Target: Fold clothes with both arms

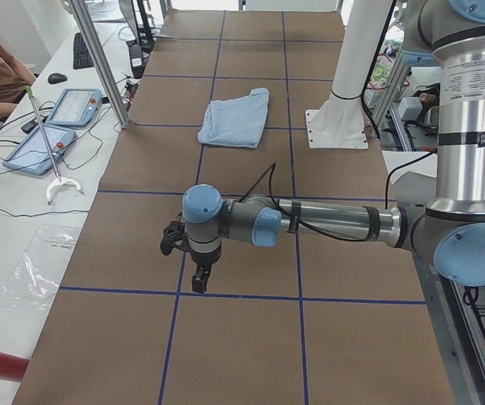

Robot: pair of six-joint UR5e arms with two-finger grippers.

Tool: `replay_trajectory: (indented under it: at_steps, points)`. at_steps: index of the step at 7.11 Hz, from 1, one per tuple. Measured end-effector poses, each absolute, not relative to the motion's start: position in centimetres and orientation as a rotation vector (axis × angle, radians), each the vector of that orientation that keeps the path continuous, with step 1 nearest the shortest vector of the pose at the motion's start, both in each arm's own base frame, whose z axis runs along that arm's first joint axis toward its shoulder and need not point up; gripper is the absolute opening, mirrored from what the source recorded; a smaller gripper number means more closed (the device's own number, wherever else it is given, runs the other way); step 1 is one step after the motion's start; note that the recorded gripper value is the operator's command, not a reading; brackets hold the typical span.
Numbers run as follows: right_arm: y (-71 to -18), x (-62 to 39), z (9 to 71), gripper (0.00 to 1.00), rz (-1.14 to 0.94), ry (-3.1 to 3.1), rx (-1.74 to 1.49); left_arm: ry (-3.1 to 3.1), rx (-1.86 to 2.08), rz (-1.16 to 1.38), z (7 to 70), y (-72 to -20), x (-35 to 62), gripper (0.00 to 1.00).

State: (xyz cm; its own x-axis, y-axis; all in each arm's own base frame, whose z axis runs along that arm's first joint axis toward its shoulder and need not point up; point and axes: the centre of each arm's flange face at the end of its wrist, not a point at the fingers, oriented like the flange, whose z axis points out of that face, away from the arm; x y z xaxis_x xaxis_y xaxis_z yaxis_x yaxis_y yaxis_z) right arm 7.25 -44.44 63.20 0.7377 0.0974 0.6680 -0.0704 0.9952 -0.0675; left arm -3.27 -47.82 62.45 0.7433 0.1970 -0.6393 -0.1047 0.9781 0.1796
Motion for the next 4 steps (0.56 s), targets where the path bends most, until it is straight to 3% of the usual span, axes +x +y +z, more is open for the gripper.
replay_trajectory:
  at_steps: [4]
  points:
    - [-44.67,7.19,63.0,1.0,0.093,-0.738,-0.028,0.713,0.131,0.172,62.82,-47.73,-3.28,1.0]
